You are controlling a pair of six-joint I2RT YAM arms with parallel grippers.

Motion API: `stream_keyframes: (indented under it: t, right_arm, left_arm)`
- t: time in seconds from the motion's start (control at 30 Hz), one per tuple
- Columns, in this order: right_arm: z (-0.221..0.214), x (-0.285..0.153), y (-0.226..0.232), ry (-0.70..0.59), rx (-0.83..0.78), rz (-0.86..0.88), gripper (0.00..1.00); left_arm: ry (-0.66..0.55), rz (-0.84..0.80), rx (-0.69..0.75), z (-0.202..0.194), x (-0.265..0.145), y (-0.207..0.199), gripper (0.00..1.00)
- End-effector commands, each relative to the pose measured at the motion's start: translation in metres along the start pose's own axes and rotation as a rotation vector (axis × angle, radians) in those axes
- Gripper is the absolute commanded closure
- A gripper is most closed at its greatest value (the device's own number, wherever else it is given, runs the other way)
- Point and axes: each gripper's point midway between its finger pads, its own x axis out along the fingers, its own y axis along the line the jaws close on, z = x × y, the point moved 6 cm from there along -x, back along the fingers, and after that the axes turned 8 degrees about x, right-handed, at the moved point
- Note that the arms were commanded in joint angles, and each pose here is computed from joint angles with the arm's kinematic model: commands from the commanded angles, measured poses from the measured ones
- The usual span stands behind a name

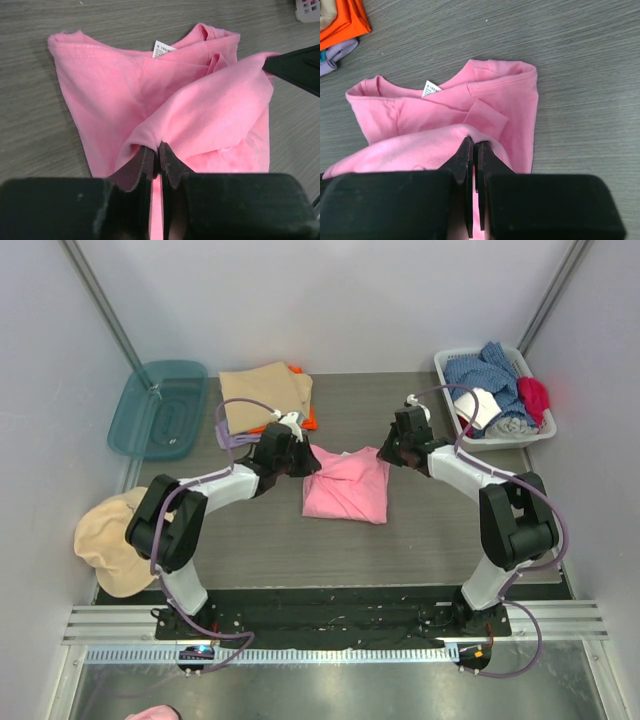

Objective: Fold and stack the t-shirts
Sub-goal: Fold the tshirt

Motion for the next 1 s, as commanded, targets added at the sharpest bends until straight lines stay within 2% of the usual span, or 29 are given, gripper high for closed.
stream_keyframes:
  t: [0.0,0.03,0.07,0.23,0.3,0.4,0.57,0.67,0.8,0.97]
  right_arm:
    - [0.034,0.01,0.013,-0.097,0.005,0.053,0.93]
    - [0.033,0.017,0.008,-0.089,0.007,0.039,0.92]
    - [0.037,0.02,0.007,-0.1,0.011,0.037,0.9]
    - [0.062,0.034,0.0,-0.136,0.039,0.046,0.61]
    - [0.064,0.038,0.0,-0.111,0.048,0.08,0.51]
    - [0.076,0.032,-0.002,-0.123,0.057,0.091,0.42]
    - [0.076,0.004,-0.001,-0.111,0.024,0.108,0.36]
    - [0.065,-0.013,0.004,-0.059,0.003,0.158,0.36]
    - [0.047,-0.033,0.01,-0.023,-0.057,0.181,0.35]
    - [0.035,-0.053,0.022,0.047,-0.091,0.291,0.35]
  left_arm:
    - [-0.097,-0.07,0.001,0.035,0.012,0.001,0.8]
    - [-0.104,-0.058,-0.007,0.039,0.014,0.008,0.73]
    - [-0.107,-0.057,-0.009,0.041,0.015,0.011,0.56]
    - [-0.162,-0.038,-0.036,0.071,0.022,0.035,0.38]
    - [-0.179,-0.042,-0.04,0.083,0.021,0.039,0.37]
    - [-0.172,-0.03,-0.045,0.089,0.014,0.044,0.35]
    - [-0.199,-0.066,-0.033,0.093,-0.021,0.027,0.34]
    - [-0.144,-0.072,-0.041,0.062,-0.032,0.021,0.33]
    - [-0.126,-0.112,-0.006,0.037,-0.057,-0.011,0.34]
    - [-0.065,-0.178,0.026,-0.014,-0.063,-0.047,0.34]
